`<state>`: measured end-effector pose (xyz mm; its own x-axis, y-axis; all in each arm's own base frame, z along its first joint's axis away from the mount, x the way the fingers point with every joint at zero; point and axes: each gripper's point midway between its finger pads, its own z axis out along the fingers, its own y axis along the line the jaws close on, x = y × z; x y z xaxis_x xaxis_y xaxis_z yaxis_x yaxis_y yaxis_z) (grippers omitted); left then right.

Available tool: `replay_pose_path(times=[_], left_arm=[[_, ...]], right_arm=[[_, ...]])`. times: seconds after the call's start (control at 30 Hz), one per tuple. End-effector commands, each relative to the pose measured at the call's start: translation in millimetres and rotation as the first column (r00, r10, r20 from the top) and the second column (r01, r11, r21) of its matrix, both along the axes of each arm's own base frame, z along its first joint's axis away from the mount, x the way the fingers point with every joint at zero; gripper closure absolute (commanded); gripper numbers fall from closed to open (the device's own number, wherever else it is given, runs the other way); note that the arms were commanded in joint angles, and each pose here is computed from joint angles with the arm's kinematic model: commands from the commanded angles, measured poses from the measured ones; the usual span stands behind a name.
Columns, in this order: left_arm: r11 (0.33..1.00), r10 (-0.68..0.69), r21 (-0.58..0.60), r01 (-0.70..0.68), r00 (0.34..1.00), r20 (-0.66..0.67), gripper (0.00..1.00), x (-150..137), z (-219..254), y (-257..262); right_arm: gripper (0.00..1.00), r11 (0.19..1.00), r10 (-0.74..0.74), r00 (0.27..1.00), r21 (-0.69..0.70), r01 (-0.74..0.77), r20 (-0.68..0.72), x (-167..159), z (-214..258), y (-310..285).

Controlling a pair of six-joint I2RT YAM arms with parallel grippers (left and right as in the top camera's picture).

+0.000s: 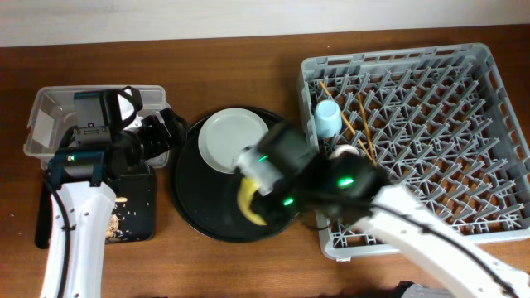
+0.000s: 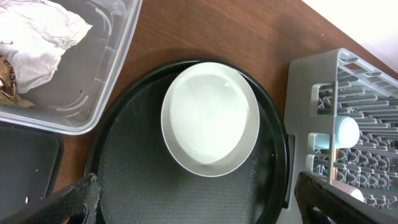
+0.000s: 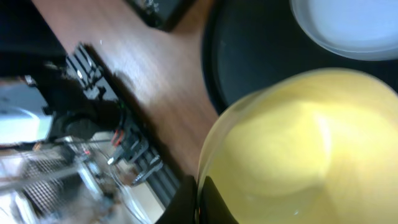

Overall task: Sort waste into correct bins and load items into the dishwasher rack
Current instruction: 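Carry the yellow bowl right into the rack beside the pink cup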

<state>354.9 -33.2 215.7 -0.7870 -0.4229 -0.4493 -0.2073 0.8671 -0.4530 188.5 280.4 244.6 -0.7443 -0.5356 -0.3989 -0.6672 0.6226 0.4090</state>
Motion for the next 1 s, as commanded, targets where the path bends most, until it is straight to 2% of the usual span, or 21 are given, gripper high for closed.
replay_pose_path(times=[0.0, 0.17, 0.33, 0.47, 0.57, 0.63, 0.8, 0.97], left_arm=[[1.000, -0.005, 0.011, 0.005, 1.000, 0.011, 0.01, 1, 2, 1], [1.000, -0.005, 0.011, 0.005, 1.000, 0.011, 0.01, 1, 2, 1], [1.000, -0.005, 0.011, 0.005, 1.000, 0.011, 0.01, 1, 2, 1], [1.000, -0.006, 0.011, 0.006, 1.000, 0.011, 0.01, 1, 2, 1], [1.000, -0.006, 0.011, 0.006, 1.000, 0.011, 0.01, 1, 2, 1], [1.000, -0.005, 0.011, 0.005, 1.000, 0.011, 0.01, 1, 2, 1], [1.000, -0.005, 0.011, 0.005, 1.000, 0.011, 0.01, 1, 2, 1], [1.000, -0.005, 0.011, 0.005, 1.000, 0.011, 0.01, 1, 2, 1]], right_arm=[[0.96, 0.988, -0.091, 0.990, 0.118, 0.103, -0.106, 9, 25, -35], [0.96, 0.919, -0.063, 0.985, 0.375, 0.120, -0.160, 20, 56, -66], [0.96, 0.840, -0.146, 0.953, 0.475, 0.261, -0.265, 34, 49, -111], [0.96, 0.685, -0.131, 0.939, 0.655, 0.318, -0.319, 34, 50, -132], [0.96, 0.572, -0.157, 0.907, 0.713, 0.405, -0.389, 33, 29, -146], [0.96, 0.530, -0.164, 0.889, 0.722, 0.444, -0.427, 30, 17, -150], [0.96, 0.512, -0.219, 0.868, 0.705, 0.491, -0.445, 28, -15, -161], [0.96, 0.576, -0.324, 0.834, 0.606, 0.548, -0.447, 30, -42, -182]])
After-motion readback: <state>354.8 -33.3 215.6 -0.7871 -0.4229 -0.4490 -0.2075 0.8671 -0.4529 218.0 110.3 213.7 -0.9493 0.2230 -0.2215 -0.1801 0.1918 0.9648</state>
